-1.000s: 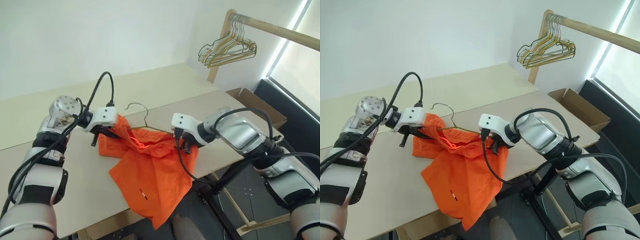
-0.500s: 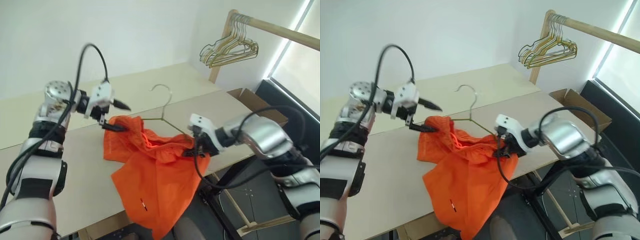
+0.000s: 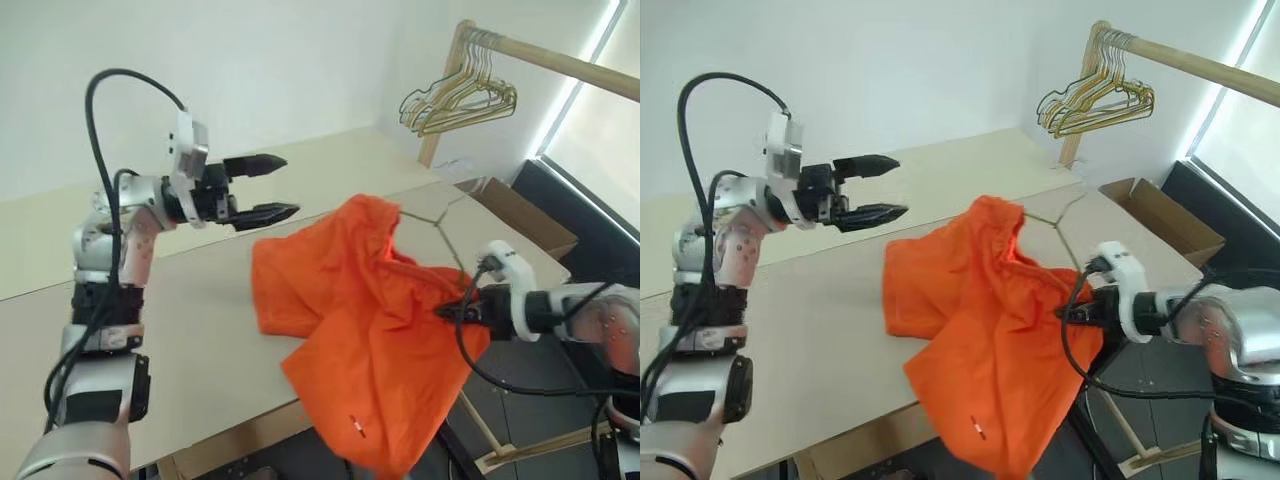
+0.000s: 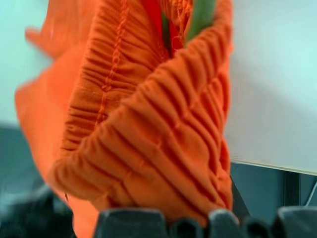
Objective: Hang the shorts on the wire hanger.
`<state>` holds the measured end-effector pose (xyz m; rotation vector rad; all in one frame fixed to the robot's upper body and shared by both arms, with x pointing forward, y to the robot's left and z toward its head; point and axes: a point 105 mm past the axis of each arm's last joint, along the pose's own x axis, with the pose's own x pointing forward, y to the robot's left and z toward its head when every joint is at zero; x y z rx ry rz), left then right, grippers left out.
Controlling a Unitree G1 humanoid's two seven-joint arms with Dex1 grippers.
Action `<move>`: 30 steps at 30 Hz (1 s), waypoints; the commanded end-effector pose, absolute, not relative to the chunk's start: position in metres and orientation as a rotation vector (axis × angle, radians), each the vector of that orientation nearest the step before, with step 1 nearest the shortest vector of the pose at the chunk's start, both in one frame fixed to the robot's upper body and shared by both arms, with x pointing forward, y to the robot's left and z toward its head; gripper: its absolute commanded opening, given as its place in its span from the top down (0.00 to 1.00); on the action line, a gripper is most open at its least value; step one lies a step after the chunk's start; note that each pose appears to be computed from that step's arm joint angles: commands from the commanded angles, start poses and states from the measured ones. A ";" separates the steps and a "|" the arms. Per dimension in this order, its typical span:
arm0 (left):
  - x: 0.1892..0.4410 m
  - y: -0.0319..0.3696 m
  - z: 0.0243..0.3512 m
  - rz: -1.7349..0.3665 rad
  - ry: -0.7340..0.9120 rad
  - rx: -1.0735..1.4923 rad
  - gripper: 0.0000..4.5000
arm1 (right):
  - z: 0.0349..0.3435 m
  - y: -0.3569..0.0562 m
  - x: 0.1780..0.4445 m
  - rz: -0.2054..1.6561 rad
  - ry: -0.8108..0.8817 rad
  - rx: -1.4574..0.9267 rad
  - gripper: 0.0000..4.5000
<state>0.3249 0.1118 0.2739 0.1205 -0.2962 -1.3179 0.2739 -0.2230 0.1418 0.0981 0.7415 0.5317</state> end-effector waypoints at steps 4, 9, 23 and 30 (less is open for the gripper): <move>0.304 0.095 0.291 -1.320 -0.380 0.050 0.01 | 0.168 -0.273 0.283 0.200 0.564 0.187 1.00; 0.307 0.092 0.293 -1.326 -0.381 0.036 0.01 | 0.182 -0.301 0.293 0.004 0.514 0.258 1.00; 0.301 0.084 0.299 -1.337 -0.334 -0.033 0.01 | 0.231 -0.367 0.312 -0.436 0.412 0.573 1.00; 0.304 0.085 0.314 -1.276 -0.365 -0.092 0.01 | 0.238 -0.383 0.308 -0.527 0.418 0.651 1.00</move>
